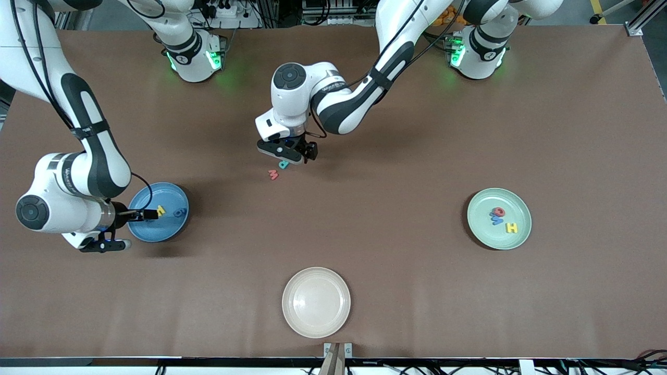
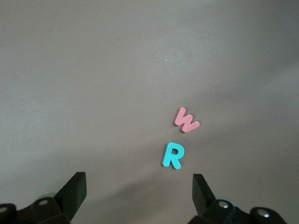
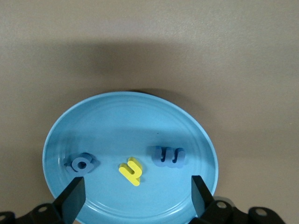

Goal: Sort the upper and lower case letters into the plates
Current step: 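Grasp the teal R with the left gripper while the right gripper releases the m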

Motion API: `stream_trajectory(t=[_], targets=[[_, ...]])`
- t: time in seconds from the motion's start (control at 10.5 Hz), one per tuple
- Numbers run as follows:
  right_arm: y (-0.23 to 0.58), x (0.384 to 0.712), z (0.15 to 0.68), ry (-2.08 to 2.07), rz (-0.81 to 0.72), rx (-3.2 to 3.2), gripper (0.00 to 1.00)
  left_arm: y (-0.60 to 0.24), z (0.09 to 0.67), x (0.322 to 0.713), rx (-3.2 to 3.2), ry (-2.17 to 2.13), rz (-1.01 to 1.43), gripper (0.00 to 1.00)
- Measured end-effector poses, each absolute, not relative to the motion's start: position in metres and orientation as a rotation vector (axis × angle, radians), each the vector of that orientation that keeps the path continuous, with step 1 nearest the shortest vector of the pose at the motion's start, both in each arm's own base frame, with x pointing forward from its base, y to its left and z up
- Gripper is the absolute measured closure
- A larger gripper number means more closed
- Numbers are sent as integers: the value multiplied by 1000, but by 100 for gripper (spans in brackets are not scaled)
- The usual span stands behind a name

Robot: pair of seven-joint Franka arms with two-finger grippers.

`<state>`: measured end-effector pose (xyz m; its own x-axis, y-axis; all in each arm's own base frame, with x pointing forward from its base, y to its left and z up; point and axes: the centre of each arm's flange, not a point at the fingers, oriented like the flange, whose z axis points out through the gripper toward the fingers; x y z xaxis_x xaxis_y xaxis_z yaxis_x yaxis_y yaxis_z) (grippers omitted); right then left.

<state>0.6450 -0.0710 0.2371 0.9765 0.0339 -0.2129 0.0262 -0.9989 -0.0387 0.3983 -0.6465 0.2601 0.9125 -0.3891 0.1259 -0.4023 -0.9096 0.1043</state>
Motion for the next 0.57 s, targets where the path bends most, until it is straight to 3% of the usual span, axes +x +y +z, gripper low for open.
stream_trajectory(t=[0.57], targets=[[-77, 645, 235, -19, 334, -3089, 0, -660, 193, 376, 2872, -829, 149, 0]])
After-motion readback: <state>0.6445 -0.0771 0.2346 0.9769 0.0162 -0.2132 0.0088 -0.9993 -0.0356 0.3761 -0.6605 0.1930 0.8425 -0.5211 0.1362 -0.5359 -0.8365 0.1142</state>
